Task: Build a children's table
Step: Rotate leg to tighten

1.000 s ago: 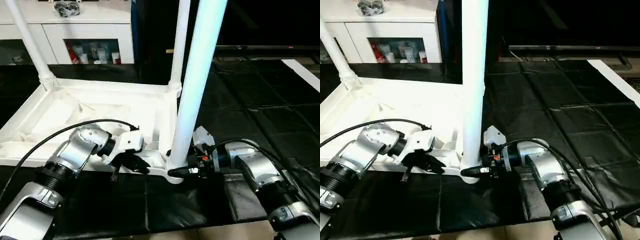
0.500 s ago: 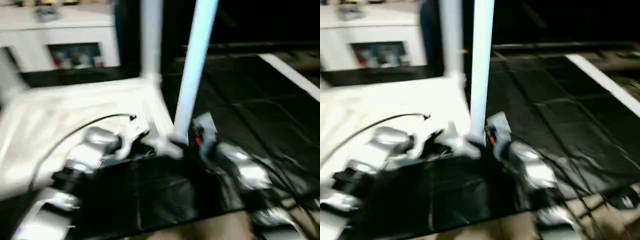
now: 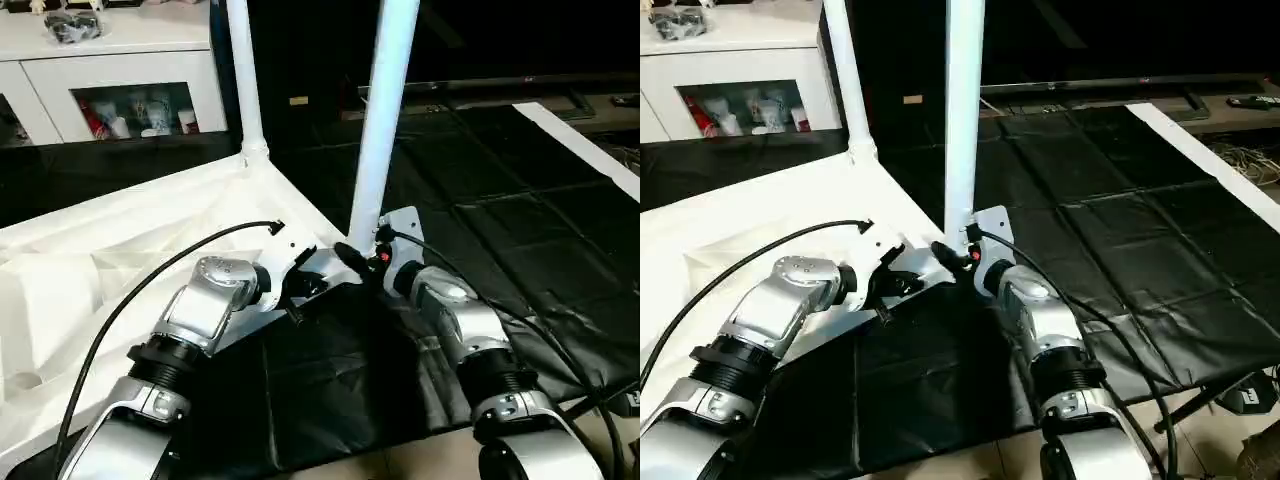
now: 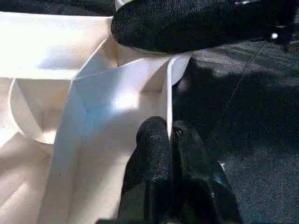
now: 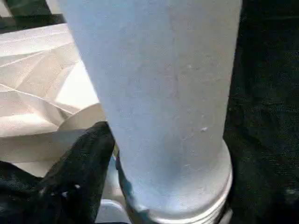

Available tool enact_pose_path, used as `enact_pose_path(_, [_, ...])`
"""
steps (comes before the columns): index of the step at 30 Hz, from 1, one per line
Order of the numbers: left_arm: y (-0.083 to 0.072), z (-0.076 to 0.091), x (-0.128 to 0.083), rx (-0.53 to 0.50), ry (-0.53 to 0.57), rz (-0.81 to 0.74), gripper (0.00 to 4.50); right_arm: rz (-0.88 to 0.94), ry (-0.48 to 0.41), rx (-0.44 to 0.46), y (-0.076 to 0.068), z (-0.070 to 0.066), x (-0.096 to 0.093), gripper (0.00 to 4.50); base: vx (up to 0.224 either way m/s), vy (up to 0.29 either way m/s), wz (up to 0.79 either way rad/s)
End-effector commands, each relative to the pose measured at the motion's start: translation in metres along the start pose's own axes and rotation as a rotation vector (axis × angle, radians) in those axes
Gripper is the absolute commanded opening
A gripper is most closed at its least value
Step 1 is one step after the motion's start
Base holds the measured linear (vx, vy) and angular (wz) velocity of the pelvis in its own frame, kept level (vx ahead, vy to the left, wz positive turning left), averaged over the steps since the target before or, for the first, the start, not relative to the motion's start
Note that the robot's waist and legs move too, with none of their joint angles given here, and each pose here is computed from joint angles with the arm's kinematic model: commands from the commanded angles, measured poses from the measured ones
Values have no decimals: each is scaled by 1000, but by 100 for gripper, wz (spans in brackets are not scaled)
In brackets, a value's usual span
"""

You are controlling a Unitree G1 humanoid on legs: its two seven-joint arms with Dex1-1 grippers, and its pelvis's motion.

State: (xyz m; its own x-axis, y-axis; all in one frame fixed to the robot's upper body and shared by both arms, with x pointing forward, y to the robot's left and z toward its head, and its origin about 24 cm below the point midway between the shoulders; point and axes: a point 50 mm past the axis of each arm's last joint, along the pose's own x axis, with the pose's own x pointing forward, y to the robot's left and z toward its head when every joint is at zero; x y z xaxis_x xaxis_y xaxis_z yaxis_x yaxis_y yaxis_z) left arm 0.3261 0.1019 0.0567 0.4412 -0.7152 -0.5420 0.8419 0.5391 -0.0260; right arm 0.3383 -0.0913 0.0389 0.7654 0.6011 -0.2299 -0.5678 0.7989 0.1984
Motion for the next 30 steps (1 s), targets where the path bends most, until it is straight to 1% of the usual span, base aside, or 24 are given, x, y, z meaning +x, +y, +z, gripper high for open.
enact_pose_path(1, [-9, 24, 4, 101, -83, -54, 0, 164, 25, 10, 21, -13, 1, 382, 0, 0, 0])
enact_pose_path(2, [-8, 22, 2, 119, -86, -70, 0, 183, 11, 6, 14, -14, -8, 396, 0, 0, 0])
enact_pose_path(3, [-8, 22, 2, 119, -86, -70, 0, 183, 11, 6, 14, -14, -8, 418, 0, 0, 0])
enact_pose_path(4, [-7, 21, 0, 131, -88, -82, 0, 198, 2, 3, 10, -14, -14, 423, 0, 0, 0])
enact_pose_path(5, [-7, 18, -3, 156, -94, -122, 0, 235, -4, -34, -3, -13, -31, 430, 0, 0, 0])
enact_pose_path(6, [-7, 16, -6, 162, -95, -146, 0, 251, -3, -51, -8, -13, -38, 441, 0, 0, 0])
enact_pose_path(7, [-7, 16, -6, 164, -95, -149, 0, 253, -3, -53, -8, -13, -39, 441, 0, 0, 0])
enact_pose_path(8, [-7, 13, -10, 186, -97, -191, 0, 273, 2, -74, -15, -12, -48, 441, 0, 0, 0])
enact_pose_path(10, [-7, 12, -11, 200, -98, -212, 0, 284, 3, -81, -18, -11, -52, 441, 0, 0, 0])
enact_pose_path(11, [-8, 9, -15, 234, -79, -262, 0, 317, 7, -100, -23, -8, -60, 441, 0, 0, 0])
enact_pose_path(12, [-8, 8, -16, 243, -74, -273, 0, 324, 9, -103, -24, -8, -62, 441, 0, 0, 0])
enact_pose_path(13, [-9, 3, -21, 279, -39, -333, 0, 380, 19, -125, -27, -3, -71, 441, 0, 0, 0])
enact_pose_path(14, [-9, 1, -23, 291, -27, -356, 0, 421, 33, -152, -28, -1, -75, 441, 0, 0, 0])
enact_pose_path(15, [-9, 1, -23, 295, -24, -363, 0, 431, 36, -159, -28, -1, -76, 441, 0, 0, 0])
enact_pose_path(16, [-8, -2, -29, 321, 0, -416, 0, 514, 65, -221, -26, 2, -82, 441, 0, 0, 0])
enact_pose_path(18, [-6, -3, -32, 345, 22, -449, 0, 566, 87, -253, -24, 4, -84, 441, 0, 0, 0])
enact_pose_path(21, [-5, -6, -36, 365, 47, -489, 0, 623, 115, -277, -22, 5, -86, 441, 0, 0, 0])
enact_pose_path(24, [-4, -10, -40, 400, 75, -534, 0, 724, 167, -321, -16, 3, -86, 441, 0, 0, 0])
enact_pose_path(26, [-3, -11, -42, 418, 86, -568, 0, 772, 191, -338, -11, 1, -82, 441, 0, 0, 0])
enact_pose_path(28, [-4, -11, -43, 427, 88, -585, 0, 782, 193, -334, -10, 1, -79, 441, 0, 0, 0])
enact_pose_path(30, [-5, -10, -43, 433, 88, -598, 0, 795, 198, -327, -8, 0, -76, 415, 0, 0, 0])
